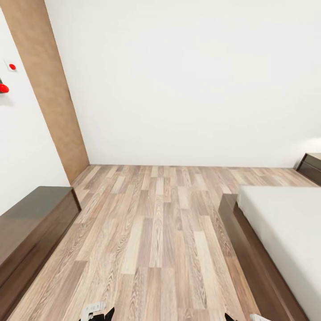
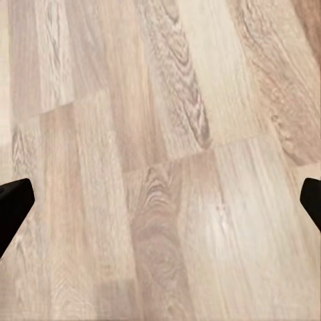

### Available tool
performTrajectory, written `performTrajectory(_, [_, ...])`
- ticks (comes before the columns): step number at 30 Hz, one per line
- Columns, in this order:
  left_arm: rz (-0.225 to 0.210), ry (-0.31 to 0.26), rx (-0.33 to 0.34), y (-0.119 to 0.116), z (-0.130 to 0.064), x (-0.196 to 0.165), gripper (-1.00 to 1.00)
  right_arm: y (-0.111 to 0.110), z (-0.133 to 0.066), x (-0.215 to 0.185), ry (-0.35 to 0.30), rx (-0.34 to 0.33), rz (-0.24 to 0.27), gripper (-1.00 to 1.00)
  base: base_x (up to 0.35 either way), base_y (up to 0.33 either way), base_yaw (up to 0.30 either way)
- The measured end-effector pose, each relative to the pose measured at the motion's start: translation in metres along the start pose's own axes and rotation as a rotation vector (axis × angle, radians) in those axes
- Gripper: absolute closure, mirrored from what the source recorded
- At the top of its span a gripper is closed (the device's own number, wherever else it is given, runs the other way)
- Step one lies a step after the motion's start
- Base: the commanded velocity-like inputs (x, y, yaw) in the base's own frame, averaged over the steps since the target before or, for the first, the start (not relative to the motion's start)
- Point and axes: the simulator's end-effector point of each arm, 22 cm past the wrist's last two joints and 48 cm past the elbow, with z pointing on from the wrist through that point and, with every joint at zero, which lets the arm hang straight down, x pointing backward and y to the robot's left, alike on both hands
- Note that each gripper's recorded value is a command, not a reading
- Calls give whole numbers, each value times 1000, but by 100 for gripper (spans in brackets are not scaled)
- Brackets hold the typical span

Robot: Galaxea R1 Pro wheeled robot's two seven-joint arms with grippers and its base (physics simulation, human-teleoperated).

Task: In the bedroom, move the book from the bed onto either nightstand, and place the two sandals side by side next to the bed.

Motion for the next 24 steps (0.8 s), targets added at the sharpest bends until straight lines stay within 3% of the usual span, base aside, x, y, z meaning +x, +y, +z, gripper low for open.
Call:
performTrajectory(3, [0,0,0,0,0,0,-100,19,4,11,14,-23,21,-100,332,0,0])
performTrajectory(6, [0,1,0,0,0,1,-100,24,5,13,19,-27,27,-100,331,0,0])
performTrajectory(24, [-13,4,19,-16,3,5,-100,18,2,26,38,-12,34,-100,310,0,0])
